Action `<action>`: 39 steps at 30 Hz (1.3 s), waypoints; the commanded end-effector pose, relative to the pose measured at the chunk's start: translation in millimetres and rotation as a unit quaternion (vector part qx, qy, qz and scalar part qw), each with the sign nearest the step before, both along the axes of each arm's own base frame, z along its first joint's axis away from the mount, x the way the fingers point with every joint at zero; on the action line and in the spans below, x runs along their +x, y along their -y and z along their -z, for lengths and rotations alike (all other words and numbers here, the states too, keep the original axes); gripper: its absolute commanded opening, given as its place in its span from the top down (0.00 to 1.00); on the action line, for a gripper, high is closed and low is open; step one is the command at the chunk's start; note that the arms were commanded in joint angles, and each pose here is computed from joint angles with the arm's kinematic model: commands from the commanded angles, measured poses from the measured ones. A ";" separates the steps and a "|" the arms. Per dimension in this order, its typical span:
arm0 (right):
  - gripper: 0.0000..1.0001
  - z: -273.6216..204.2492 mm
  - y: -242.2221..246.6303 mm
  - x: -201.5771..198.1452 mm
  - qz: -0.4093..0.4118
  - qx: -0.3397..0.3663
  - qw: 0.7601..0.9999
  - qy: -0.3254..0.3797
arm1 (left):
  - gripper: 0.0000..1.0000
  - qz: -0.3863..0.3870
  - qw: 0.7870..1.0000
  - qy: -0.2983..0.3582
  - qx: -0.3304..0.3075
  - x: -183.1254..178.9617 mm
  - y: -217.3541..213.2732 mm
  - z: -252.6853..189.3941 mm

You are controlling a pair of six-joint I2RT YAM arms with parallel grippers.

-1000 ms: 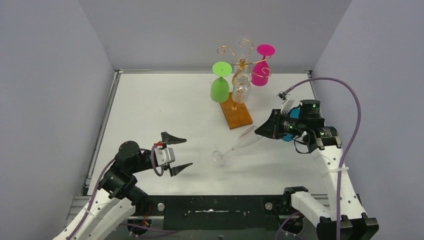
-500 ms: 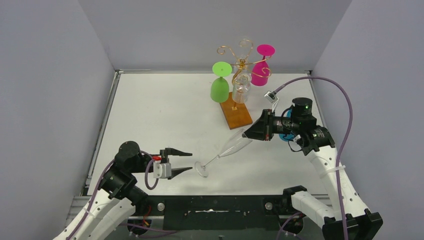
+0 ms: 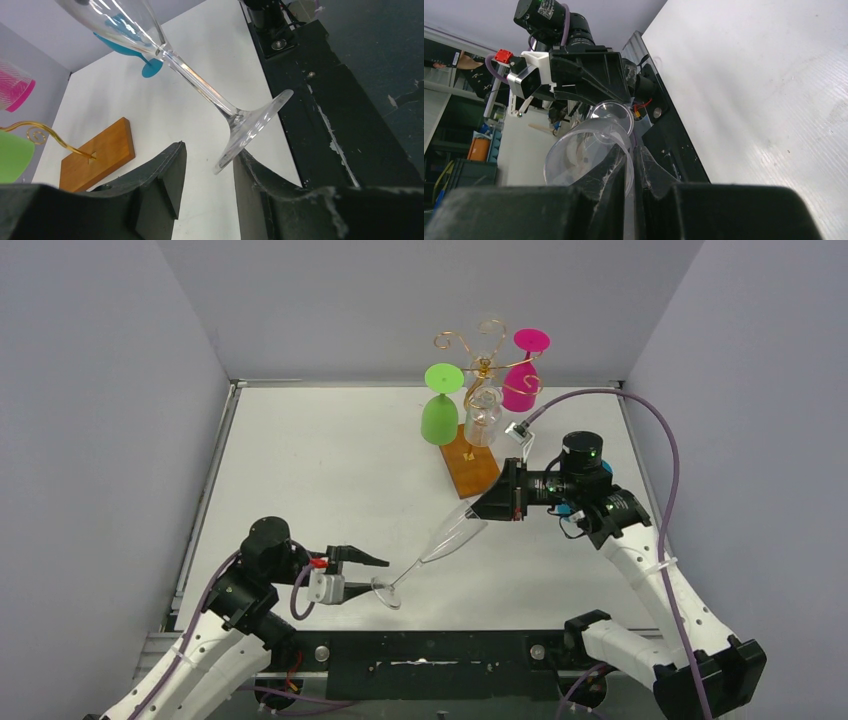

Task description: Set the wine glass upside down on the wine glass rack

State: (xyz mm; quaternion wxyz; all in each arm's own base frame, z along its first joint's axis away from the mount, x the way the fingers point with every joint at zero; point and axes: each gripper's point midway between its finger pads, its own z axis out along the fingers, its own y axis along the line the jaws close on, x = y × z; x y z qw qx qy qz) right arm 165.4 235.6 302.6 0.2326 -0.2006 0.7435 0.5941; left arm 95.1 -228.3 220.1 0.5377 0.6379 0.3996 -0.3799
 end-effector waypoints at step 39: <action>0.34 5.2 16.3 27.9 0.085 -0.059 0.987 0.120 | 1.00 0.007 0.998 -0.044 -0.052 -10.2 3.5 -24.3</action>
